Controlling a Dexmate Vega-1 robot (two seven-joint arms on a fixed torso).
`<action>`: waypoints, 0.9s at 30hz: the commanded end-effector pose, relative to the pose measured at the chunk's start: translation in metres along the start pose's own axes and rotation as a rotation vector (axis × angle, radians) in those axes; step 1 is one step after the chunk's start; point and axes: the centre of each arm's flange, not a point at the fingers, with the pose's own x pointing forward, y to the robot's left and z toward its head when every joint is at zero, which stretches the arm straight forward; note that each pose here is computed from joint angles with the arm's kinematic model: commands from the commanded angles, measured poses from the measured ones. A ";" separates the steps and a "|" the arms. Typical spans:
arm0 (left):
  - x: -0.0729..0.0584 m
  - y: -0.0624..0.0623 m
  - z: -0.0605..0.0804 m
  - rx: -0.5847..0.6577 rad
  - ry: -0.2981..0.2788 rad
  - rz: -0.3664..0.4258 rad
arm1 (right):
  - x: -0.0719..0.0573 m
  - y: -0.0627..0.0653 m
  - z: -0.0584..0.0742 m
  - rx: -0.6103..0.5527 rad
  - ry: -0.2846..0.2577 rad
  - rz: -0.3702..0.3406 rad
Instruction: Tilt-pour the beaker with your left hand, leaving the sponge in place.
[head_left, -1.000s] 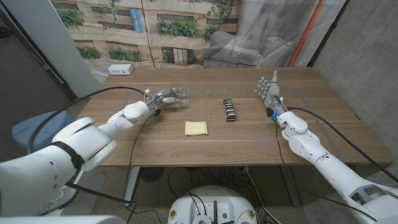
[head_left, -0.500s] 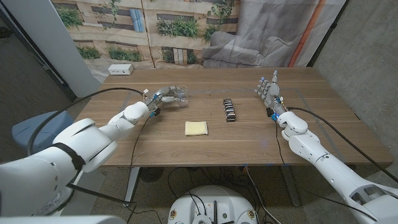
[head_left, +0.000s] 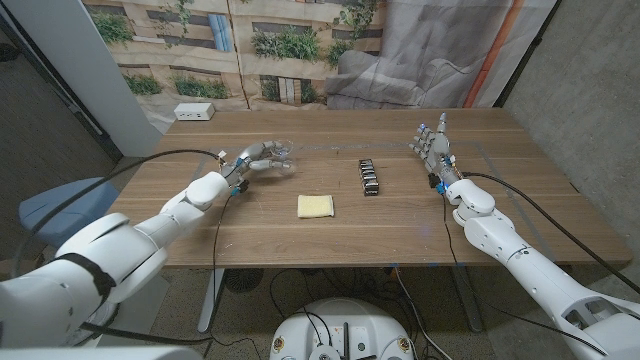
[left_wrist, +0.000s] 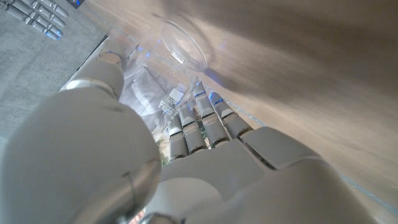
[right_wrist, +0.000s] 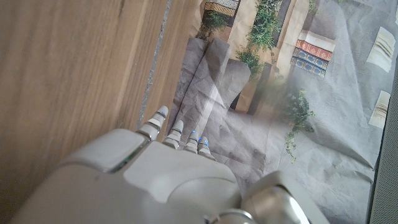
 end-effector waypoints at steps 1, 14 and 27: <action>-0.014 -0.007 0.056 0.038 -0.130 -0.043 | 0.000 0.000 0.000 0.000 0.000 0.001; -0.021 -0.001 0.078 0.064 -0.127 -0.046 | 0.000 0.000 0.000 0.000 0.000 0.001; -0.036 0.004 0.084 0.090 -0.066 -0.051 | 0.000 0.000 0.000 0.000 0.000 0.000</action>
